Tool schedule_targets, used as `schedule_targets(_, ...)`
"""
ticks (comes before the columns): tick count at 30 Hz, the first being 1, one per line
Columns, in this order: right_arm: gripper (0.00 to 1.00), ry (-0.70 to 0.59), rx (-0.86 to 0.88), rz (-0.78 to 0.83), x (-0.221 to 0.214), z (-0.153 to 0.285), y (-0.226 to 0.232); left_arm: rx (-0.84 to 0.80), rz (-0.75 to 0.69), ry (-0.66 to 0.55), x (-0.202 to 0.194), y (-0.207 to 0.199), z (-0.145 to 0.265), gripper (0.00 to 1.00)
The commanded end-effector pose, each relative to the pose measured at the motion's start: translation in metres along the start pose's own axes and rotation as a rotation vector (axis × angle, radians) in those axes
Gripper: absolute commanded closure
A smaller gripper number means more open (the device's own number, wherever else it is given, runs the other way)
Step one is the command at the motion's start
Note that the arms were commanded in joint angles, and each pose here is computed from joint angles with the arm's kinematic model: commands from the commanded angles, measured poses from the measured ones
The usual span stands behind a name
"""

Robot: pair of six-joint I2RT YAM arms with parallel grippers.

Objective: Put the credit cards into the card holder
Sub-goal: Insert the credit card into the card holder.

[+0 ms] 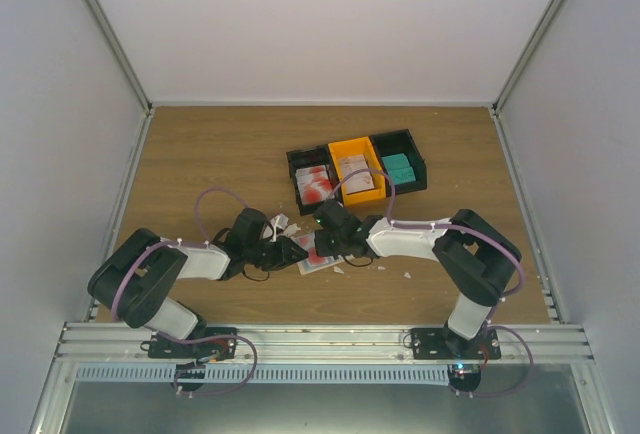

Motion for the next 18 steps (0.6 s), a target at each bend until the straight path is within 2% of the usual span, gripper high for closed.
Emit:
schedule_targets(1, 0.99, 0.13, -0.202, 0.017, -0.0327, -0.0212, -0.0399, -0.046, -0.053, -0.039, 0.011, -0.0117, -0.0006, 0.76)
schedule_targets(5, 0.99, 0.13, -0.198, 0.017, -0.0328, -0.0211, -0.0396, -0.045, -0.057, -0.046, 0.011, -0.0122, 0.0005, 0.77)
schedule_targets(14, 1.0, 0.131, -0.19, 0.016, -0.0329, -0.0217, -0.0391, -0.052, -0.07, -0.053, 0.0134, -0.0144, 0.0007, 0.86)
schedule_targets(18, 0.99, 0.135, -0.188, 0.017, -0.0338, -0.0223, -0.0396, -0.052, -0.07, -0.051, 0.0136, -0.0138, -0.0003, 0.88)
Point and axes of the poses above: each gripper's point midway between its finger pads, its own z axis back along the fingers, its own y axis along the line the jaws close on, x = y × z, the point moved 9 cm from there along z, back along the fingers, and after that the axes turned 12 degrees about -z, right-handed, at the moved point
